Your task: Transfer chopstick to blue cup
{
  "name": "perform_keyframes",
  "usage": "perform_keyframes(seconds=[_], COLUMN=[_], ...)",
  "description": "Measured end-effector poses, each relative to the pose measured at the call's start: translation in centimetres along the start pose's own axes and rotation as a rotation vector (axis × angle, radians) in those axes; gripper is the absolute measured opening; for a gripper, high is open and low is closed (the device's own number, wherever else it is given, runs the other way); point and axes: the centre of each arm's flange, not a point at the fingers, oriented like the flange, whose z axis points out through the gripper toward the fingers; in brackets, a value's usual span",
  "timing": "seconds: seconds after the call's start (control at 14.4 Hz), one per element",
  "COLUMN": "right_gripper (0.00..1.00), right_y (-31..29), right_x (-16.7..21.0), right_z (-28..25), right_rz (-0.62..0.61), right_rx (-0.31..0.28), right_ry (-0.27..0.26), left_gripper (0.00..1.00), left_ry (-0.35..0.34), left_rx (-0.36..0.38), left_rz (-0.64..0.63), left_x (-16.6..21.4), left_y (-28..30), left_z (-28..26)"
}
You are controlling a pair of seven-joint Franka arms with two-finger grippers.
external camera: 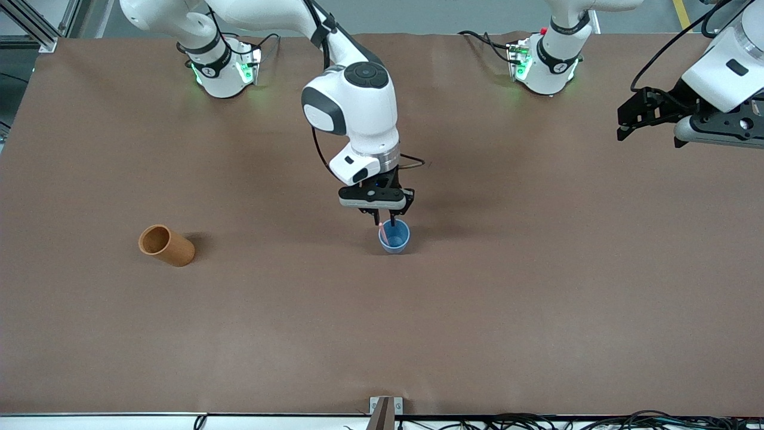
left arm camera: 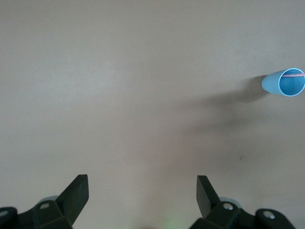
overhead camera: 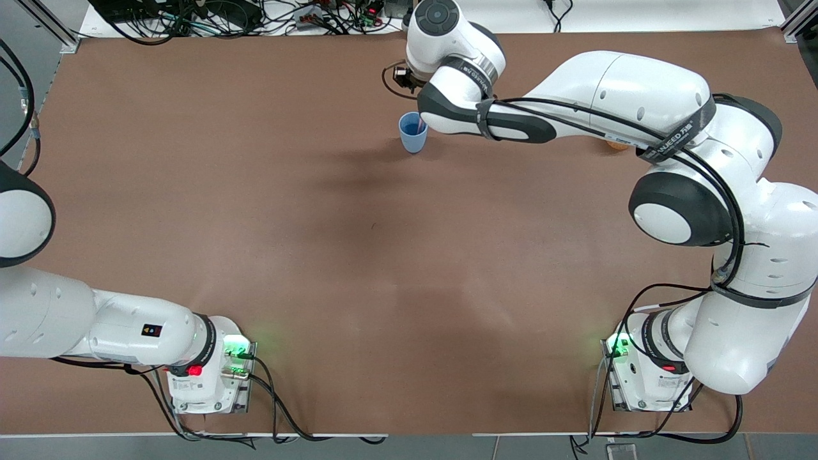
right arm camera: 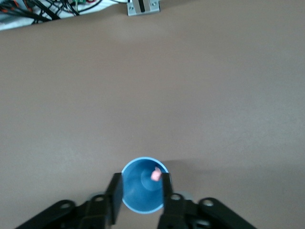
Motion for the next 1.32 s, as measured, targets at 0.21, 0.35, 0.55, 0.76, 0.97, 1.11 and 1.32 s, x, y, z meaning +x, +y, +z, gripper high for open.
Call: perform_keyframes(seconds=[0.21,0.35,0.55,0.76,0.97,1.11,1.32], right_gripper=[0.77,0.97,1.0,1.0,1.0,1.0,1.0], right_y=[1.0,3.2,7.8,14.3,22.9,28.6,37.0], right_x=[2.9,6.5,11.2,15.7,19.4,21.0,21.8], right_z=[-1.4,-3.9,-8.6,-13.5,-17.6,-19.5,-21.5], right_rz=[0.039,0.092,0.155,0.173,0.142,0.129,0.072], right_rx=[0.013,0.022,-0.021,-0.075,-0.132,-0.148,-0.172], right_ry=[0.034,0.067,0.085,0.063,0.002,-0.039,-0.1], left_gripper=[1.0,1.0,1.0,1.0,1.0,1.0,1.0], left_ry=[0.0,-0.002,0.004,0.012,0.012,0.012,0.011], left_rx=[0.0,0.0,0.0,0.0,0.0,0.0,0.0], left_rz=[-0.001,-0.001,-0.002,-0.002,-0.002,-0.002,-0.002], left_x=[0.0,0.1,0.1,0.1,0.2,0.2,0.2], left_y=[-0.1,-0.1,-0.1,-0.1,-0.1,-0.1,-0.1], left_z=[0.0,0.1,-0.1,-0.5,-0.5,-0.5,-0.4])
